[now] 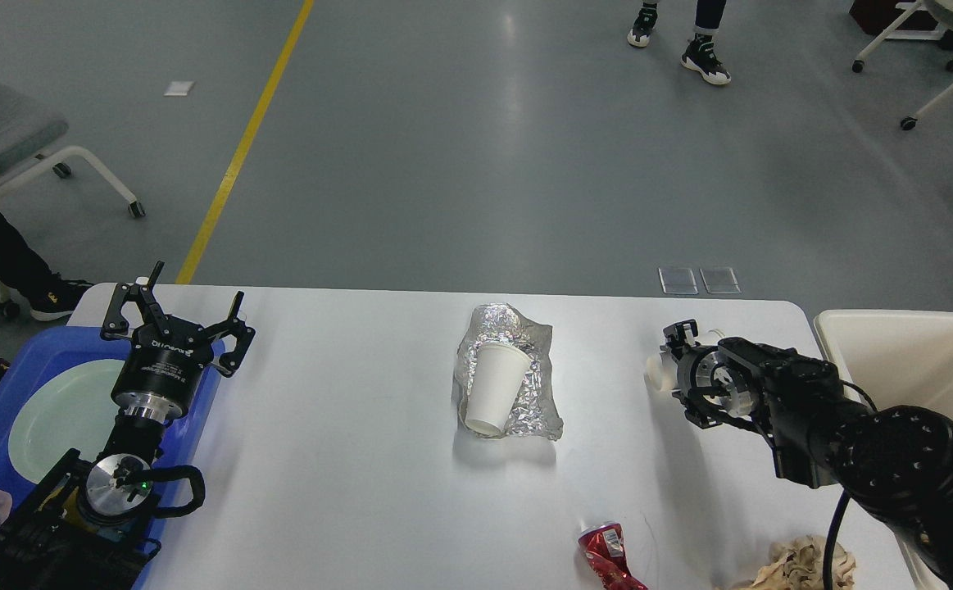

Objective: Tidy desktop
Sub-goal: 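Lower the right gripper and grasp the white paper cup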

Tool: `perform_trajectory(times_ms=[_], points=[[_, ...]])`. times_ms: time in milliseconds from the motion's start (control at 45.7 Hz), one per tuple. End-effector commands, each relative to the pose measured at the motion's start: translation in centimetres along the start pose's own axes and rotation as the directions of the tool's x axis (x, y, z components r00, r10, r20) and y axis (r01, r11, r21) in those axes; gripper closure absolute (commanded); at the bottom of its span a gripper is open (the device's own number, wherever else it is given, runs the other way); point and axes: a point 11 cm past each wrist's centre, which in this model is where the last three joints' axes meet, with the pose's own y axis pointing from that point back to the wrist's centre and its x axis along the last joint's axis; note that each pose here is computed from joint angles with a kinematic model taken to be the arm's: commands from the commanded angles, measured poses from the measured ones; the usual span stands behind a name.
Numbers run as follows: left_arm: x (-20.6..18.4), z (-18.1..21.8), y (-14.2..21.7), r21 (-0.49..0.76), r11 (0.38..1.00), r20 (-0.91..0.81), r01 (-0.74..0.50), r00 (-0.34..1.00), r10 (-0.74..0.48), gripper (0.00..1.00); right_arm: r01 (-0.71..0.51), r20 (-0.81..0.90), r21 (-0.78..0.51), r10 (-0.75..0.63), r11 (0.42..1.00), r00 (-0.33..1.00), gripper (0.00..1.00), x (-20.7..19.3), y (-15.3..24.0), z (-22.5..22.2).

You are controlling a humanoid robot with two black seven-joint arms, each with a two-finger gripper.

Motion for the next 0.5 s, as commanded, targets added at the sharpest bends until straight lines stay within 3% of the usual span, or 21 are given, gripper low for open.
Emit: perform_trajectory(times_ms=[0, 219, 328, 481], points=[[0.0, 0.0, 0.0, 0.0, 1.0, 0.0, 0.0, 1.0, 0.0, 0.01, -0.002, 0.002, -0.002, 0.002, 1.0, 1.0, 0.33, 0.3, 0.0, 0.1], [0.0, 0.1, 0.0, -0.002, 1.0, 0.002, 0.0, 1.0, 0.0, 0.01, 0.026, 0.012, -0.005, -0.026, 1.0, 1.0, 0.81, 0.2, 0.1, 0.0], [0.0, 0.0, 0.0, -0.001, 1.0, 0.0, 0.0, 1.0, 0.0, 0.01, 0.045, 0.006, -0.018, -0.045, 0.999, 0.999, 1.0, 0.1, 0.4, -0.2], [0.0, 0.1, 0.0, -0.002, 1.0, 0.002, 0.0, 1.0, 0.0, 0.01, 0.063, -0.044, -0.042, -0.065, 0.997, 0.997, 1.0, 0.9, 1.3, -0.7]])
